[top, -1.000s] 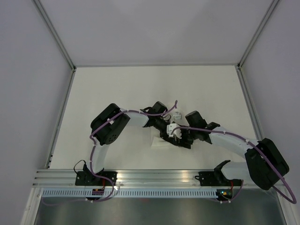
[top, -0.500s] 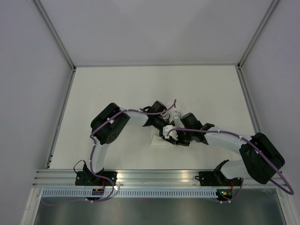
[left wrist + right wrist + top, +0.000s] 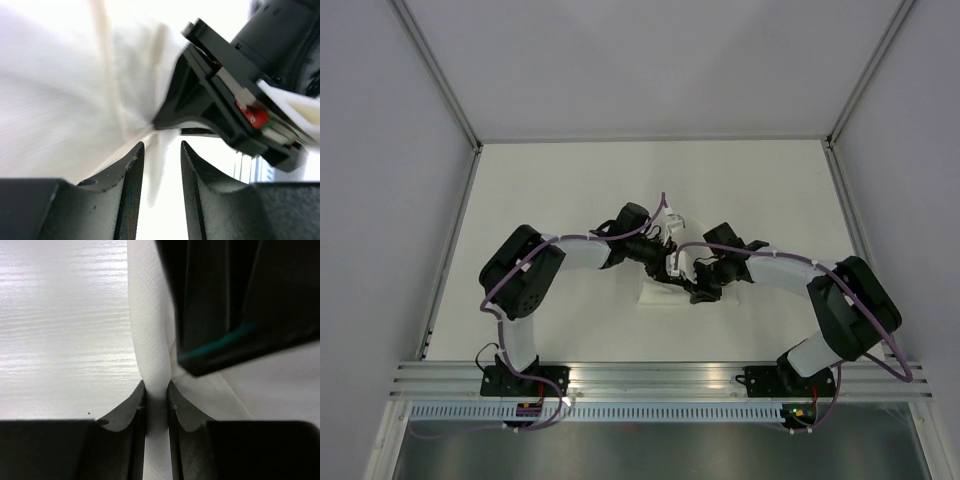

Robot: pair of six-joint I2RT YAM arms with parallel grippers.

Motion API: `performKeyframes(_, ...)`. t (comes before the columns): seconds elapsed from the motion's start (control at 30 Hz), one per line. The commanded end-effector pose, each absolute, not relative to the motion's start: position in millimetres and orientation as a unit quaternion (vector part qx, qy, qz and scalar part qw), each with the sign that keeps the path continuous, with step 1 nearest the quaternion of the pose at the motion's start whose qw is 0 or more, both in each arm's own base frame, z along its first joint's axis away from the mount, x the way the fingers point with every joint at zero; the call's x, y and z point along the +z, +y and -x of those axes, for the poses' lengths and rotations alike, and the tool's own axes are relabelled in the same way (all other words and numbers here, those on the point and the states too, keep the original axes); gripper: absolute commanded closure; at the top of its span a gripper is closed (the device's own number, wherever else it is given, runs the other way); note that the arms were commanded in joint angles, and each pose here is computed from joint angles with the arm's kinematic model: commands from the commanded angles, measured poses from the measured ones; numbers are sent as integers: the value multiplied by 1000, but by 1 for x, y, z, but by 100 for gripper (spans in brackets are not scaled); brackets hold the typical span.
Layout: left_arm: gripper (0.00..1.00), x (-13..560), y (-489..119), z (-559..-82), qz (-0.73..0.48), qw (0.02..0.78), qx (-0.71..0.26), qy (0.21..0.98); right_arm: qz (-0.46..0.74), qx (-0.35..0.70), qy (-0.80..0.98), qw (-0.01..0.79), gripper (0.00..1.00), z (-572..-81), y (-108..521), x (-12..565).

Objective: Fold the napkin, place the utensils inside, and roll it up
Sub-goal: Roll the napkin with the utensil

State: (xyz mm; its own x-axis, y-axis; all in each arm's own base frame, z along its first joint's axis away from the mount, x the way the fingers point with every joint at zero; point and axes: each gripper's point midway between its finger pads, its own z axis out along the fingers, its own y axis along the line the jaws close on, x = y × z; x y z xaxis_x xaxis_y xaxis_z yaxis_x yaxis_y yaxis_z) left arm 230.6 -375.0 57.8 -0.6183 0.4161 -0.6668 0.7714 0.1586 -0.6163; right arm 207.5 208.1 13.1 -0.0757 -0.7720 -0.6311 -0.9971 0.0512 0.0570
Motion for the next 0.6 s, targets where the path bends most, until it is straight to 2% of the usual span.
performKeyframes(0.0, 59, 99, -370, -270, -360, 287, -493, 738, 634, 290, 704, 135, 97, -186, 185, -3)
performKeyframes(0.13, 59, 111, -352, -285, -329, 377, -452, 738, 609, 341, 710, 90, 97, -190, 181, -3)
performKeyframes(0.23, 59, 102, -339, -277, -332, 415, -424, 733, 602, 360, 710, 68, 98, -197, 179, -7)
performKeyframes(0.27, 59, 116, -340, -282, -329, 457, -411, 717, 595, 366, 713, 58, 98, -197, 176, -7)
performKeyframes(0.33, 59, 109, -332, -281, -335, 486, -375, 715, 588, 374, 716, 43, 98, -199, 174, -10)
performKeyframes(0.57, 58, 102, -367, -240, -466, 535, -267, 652, 576, 378, 725, 22, 97, -209, 174, -19)
